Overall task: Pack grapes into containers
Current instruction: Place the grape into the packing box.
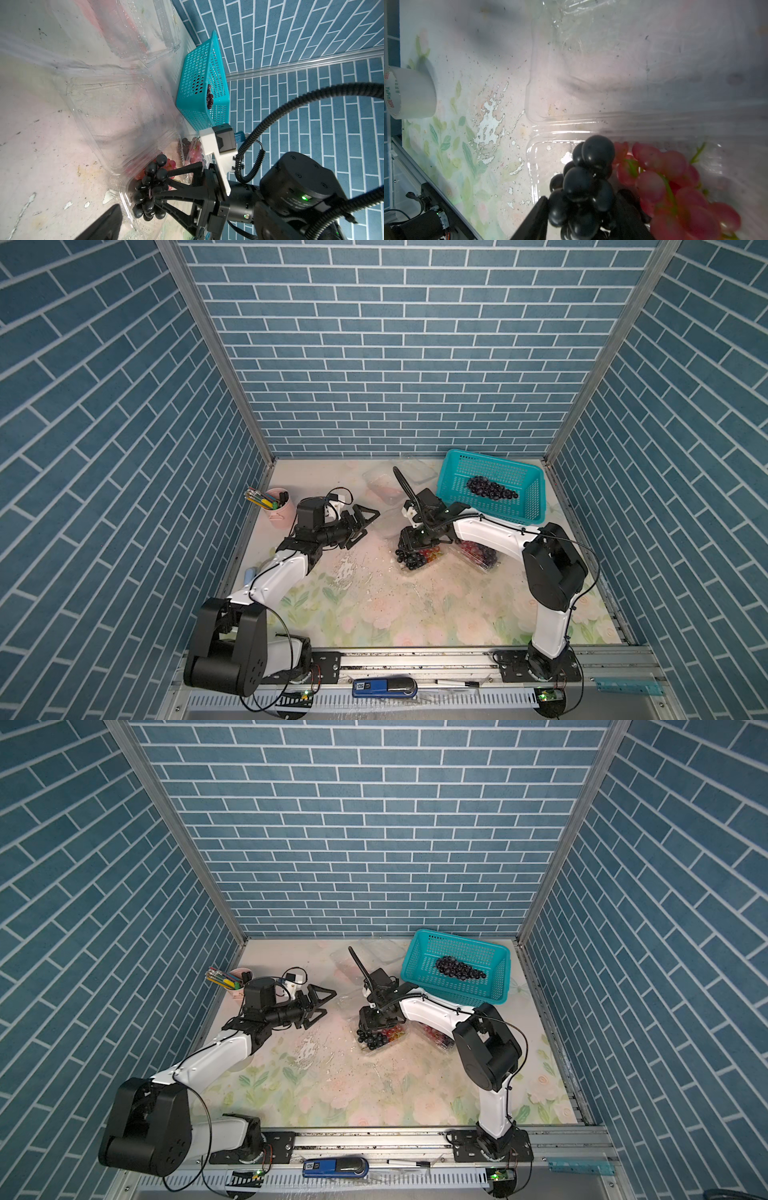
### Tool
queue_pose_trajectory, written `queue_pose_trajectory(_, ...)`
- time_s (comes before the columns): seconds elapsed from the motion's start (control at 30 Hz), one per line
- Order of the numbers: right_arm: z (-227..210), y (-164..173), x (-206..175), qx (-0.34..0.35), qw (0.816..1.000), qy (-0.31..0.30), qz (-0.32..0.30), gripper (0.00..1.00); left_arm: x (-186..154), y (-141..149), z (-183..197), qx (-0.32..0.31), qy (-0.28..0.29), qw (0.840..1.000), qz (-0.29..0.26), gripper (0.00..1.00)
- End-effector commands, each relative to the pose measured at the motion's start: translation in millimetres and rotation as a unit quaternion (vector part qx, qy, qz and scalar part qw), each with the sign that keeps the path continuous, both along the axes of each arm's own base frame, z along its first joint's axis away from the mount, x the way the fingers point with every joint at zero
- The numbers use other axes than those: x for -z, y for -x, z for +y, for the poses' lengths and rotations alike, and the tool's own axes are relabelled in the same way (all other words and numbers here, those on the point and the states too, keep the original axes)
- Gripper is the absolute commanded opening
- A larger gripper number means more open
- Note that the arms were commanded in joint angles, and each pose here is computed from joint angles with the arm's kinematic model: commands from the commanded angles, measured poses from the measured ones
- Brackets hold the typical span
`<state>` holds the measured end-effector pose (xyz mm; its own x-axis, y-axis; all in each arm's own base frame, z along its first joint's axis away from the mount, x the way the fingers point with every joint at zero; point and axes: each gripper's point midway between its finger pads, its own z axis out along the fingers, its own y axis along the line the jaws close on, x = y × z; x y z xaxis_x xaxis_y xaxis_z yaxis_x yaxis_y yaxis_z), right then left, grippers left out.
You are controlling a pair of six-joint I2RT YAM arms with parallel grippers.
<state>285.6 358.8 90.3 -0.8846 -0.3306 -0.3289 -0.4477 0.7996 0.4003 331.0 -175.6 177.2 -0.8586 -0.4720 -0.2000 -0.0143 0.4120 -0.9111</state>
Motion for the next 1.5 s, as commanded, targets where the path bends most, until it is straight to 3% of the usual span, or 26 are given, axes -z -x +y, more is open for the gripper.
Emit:
queue_pose_trajectory(0.0,-5.5,-6.8,-31.4,-0.005,0.999,0.002,-0.047,0.54,3.1,-2.1,2.7,-0.002,-0.008,1.0,-0.002,0.99)
queue_pose_trajectory(0.3,-18.0,-24.7,-28.7,0.023,0.992,0.063,-0.106,0.58,2.1,-3.0,2.7,-0.002,-0.008,1.0,-0.002,1.0)
queue_pose_trajectory(0.57,-1.1,-21.5,-16.8,0.01,0.992,0.07,-0.106,0.63,7.0,-1.4,9.7,-0.011,-0.009,1.0,0.003,0.99)
queue_pose_trajectory(0.9,-25.4,-28.4,14.1,0.02,0.973,0.187,-0.131,0.63,12.6,1.3,10.9,-0.01,-0.009,1.0,0.009,0.99)
queue_pose_trajectory(1.47,-46.1,-26.8,39.5,0.025,0.96,0.246,-0.134,0.63,27.5,3.7,11.2,-0.015,-0.004,1.0,0.025,1.0)
